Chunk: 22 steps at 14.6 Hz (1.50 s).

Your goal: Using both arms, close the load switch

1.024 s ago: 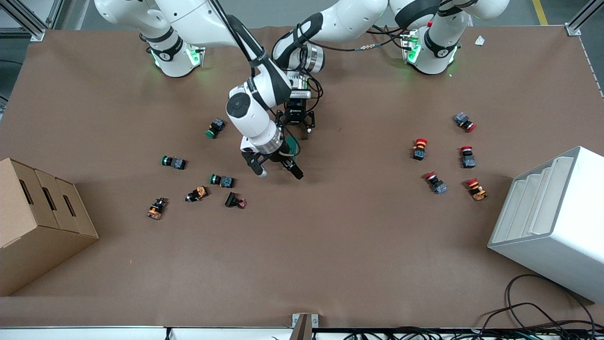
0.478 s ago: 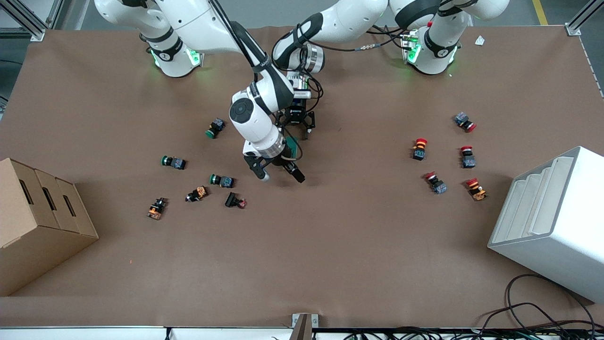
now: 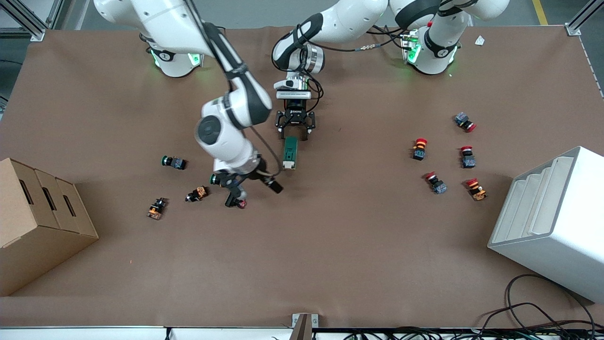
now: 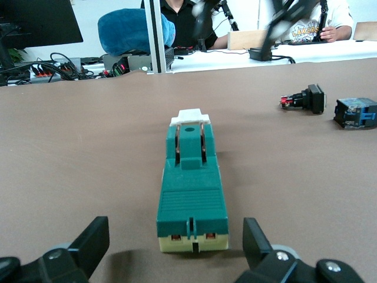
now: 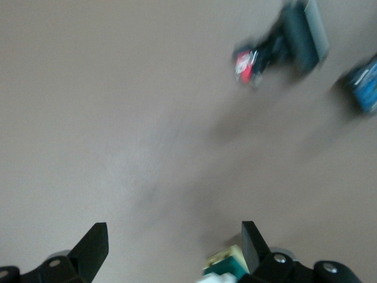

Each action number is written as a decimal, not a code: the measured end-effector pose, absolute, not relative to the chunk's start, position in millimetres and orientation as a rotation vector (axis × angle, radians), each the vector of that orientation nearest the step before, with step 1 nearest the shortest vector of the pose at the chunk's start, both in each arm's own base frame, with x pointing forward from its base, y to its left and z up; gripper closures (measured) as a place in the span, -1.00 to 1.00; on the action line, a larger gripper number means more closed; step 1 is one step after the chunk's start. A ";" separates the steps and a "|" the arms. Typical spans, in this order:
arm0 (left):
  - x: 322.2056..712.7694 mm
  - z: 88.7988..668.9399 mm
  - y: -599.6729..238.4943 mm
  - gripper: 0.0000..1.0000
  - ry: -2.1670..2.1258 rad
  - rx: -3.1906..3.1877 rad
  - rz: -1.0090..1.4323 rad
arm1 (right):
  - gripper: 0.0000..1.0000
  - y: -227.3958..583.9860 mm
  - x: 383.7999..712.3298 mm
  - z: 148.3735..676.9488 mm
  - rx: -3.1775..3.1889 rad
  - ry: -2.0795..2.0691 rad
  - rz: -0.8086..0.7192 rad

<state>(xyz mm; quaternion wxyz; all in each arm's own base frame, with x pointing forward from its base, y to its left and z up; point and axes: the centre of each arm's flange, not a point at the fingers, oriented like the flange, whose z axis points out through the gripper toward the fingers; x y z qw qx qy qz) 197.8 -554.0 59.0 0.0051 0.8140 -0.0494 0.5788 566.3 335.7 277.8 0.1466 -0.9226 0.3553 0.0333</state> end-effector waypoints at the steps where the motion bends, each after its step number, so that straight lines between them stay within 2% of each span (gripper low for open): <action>1: 198.2 59.1 -554.1 -1.00 -0.154 2.549 1.813 | -1.00 313.3 574.7 292.0 -2.686 0.976 0.110; 9: 200.5 60.7 -556.1 -1.00 -0.144 2.544 1.817 | -1.00 123.3 607.7 371.5 -2.963 0.544 0.174; 13: 201.5 61.5 -557.0 -1.00 -0.140 2.542 1.818 | -1.00 41.5 617.8 436.4 -3.030 0.436 0.241; 17: 203.7 64.4 -560.4 -1.00 -0.128 2.535 1.820 | -1.00 -9.2 623.5 493.0 -3.078 0.321 0.257; 22: 195.0 70.2 -566.4 -1.00 -0.110 2.602 1.788 | -1.00 -34.2 622.6 530.4 -3.110 0.223 0.298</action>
